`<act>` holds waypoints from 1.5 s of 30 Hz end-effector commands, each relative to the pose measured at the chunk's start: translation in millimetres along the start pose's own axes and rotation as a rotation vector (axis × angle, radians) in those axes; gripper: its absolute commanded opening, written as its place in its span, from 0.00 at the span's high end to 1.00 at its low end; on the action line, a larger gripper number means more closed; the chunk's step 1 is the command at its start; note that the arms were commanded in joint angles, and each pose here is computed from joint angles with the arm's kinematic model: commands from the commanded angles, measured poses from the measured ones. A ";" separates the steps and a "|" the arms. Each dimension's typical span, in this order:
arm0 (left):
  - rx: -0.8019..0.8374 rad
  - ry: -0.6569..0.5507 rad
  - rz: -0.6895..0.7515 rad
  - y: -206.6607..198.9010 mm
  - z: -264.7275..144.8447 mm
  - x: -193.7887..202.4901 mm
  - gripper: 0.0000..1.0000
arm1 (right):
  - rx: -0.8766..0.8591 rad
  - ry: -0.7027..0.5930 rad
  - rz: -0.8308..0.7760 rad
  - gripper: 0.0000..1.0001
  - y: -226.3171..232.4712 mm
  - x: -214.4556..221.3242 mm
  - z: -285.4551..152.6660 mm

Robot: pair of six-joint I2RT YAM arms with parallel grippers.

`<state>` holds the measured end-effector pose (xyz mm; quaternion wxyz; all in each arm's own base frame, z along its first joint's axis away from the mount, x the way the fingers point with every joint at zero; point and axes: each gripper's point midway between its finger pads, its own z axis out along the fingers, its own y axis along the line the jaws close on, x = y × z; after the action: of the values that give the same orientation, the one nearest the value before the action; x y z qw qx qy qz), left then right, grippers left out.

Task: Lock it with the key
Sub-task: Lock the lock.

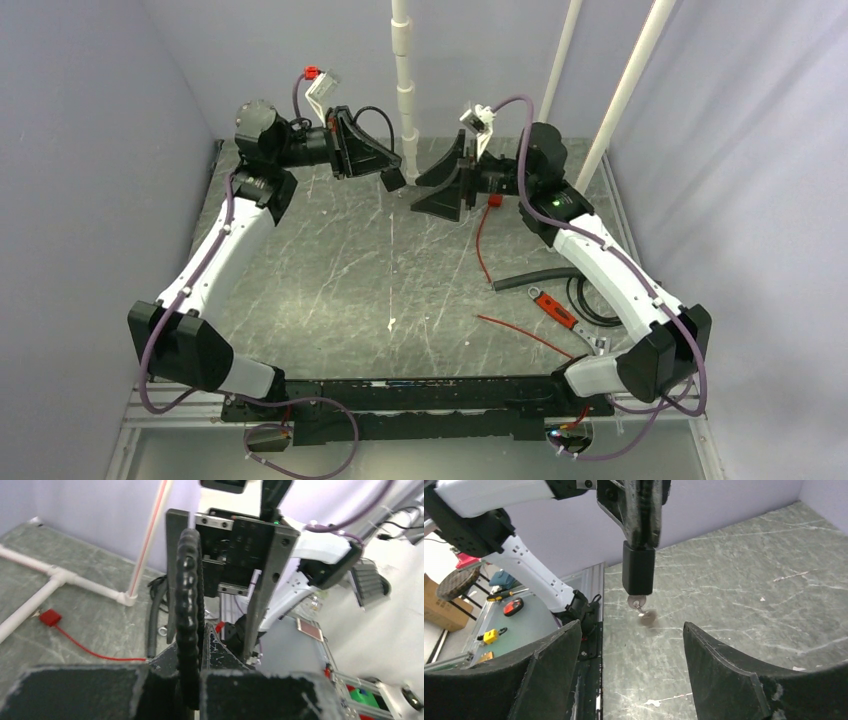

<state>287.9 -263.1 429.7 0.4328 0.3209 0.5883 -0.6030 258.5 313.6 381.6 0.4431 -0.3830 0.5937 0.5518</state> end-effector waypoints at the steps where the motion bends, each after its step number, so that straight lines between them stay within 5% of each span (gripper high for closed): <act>1: 0.228 0.033 0.127 -47.2 -1.1 -21.6 1.00 | -0.141 -0.021 -0.055 0.24 33.9 -22.4 -15.3; 10: 0.324 0.083 0.120 -75.4 10.4 -21.8 1.00 | -0.268 -0.120 0.029 0.31 49.6 -45.6 -8.2; 28: 0.330 0.064 0.126 -77.3 14.9 -25.9 1.00 | -0.339 -0.060 0.163 0.49 54.4 -24.5 2.6; 36: 0.322 0.064 0.113 -73.5 15.7 -23.4 1.00 | -0.347 -0.057 0.176 0.71 53.7 -23.9 3.6; 43: 0.287 0.032 0.106 -63.5 18.9 -24.0 1.00 | -0.289 -0.066 0.223 0.99 44.1 -20.2 6.4; 45: 0.257 0.014 0.081 -57.3 20.7 -23.7 1.00 | -0.260 -0.076 0.228 1.00 39.7 -20.6 7.7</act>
<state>244.2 -282.2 467.1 0.3711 0.4166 0.5034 -0.6598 224.0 323.8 408.3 0.3214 -0.3607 0.5357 0.6925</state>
